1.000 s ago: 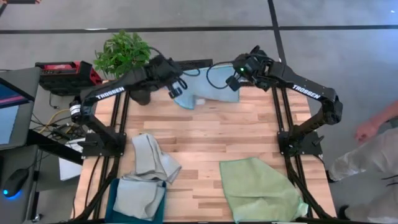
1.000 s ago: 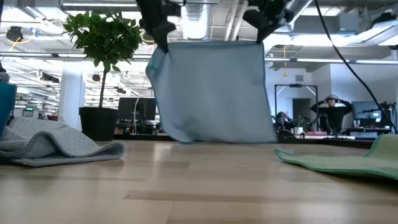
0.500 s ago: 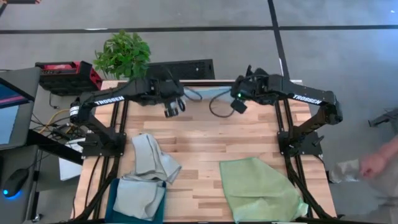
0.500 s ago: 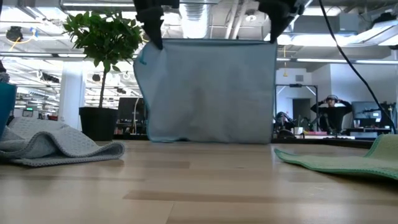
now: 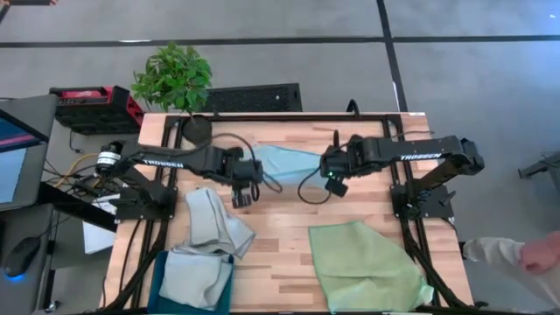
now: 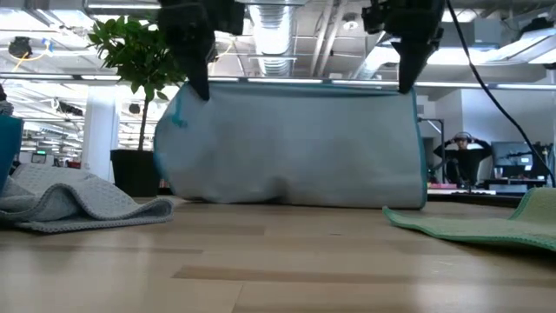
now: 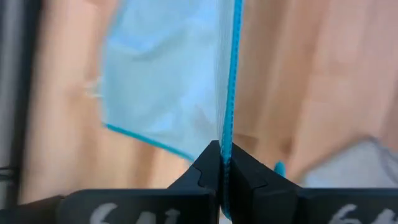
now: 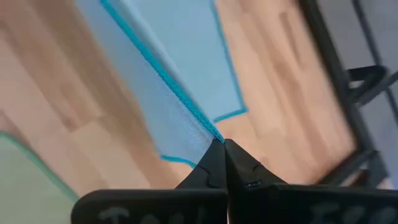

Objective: Fold microfiber towels
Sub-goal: Fold the blue microfiber towel

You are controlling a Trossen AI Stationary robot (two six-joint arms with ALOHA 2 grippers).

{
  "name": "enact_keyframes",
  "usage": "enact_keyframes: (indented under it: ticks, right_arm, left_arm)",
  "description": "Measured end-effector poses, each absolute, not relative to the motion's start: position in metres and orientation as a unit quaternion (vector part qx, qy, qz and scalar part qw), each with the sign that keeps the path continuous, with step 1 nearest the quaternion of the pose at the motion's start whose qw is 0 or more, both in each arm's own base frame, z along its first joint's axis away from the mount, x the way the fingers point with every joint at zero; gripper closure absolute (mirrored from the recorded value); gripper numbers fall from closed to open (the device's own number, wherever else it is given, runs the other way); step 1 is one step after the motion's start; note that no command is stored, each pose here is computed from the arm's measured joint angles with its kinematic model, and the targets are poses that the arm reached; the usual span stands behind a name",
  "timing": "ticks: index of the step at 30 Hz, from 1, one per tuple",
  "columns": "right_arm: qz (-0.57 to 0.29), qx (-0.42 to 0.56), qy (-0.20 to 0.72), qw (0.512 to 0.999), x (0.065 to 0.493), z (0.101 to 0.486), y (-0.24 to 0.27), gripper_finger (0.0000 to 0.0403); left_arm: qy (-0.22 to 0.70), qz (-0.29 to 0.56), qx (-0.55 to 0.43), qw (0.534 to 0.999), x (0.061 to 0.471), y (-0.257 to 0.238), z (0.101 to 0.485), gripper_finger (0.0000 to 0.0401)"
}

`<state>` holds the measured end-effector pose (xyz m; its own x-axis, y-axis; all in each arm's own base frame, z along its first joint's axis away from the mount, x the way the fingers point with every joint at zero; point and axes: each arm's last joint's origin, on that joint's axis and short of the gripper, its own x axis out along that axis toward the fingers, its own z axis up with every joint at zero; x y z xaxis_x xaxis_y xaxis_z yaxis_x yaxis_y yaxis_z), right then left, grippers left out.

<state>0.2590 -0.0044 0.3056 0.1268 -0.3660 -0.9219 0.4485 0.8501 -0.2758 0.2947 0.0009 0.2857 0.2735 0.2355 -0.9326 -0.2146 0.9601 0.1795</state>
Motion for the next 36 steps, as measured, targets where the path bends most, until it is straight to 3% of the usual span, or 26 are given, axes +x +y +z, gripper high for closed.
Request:
enact_keyframes:
  ticks: [10, 23, 36]
  right_arm:
    - [-0.262, 0.087, 0.575, 0.770, 0.260, 0.290, 0.036, 0.0400]
    - [-0.258, 0.192, 0.552, 0.769, 0.259, 0.245, 0.073, 0.0400]
    - [-0.328, 0.177, 0.534, 0.759, 0.256, 0.244, 0.060, 0.0400]
  left_arm:
    - [0.588, 0.123, -0.011, 0.800, 0.292, -0.029, 0.260, 0.0401]
    - [0.584, 0.126, -0.028, 0.801, 0.290, -0.041, 0.259, 0.0401]
    - [0.580, 0.141, -0.020, 0.802, 0.294, -0.019, 0.260, 0.0401]
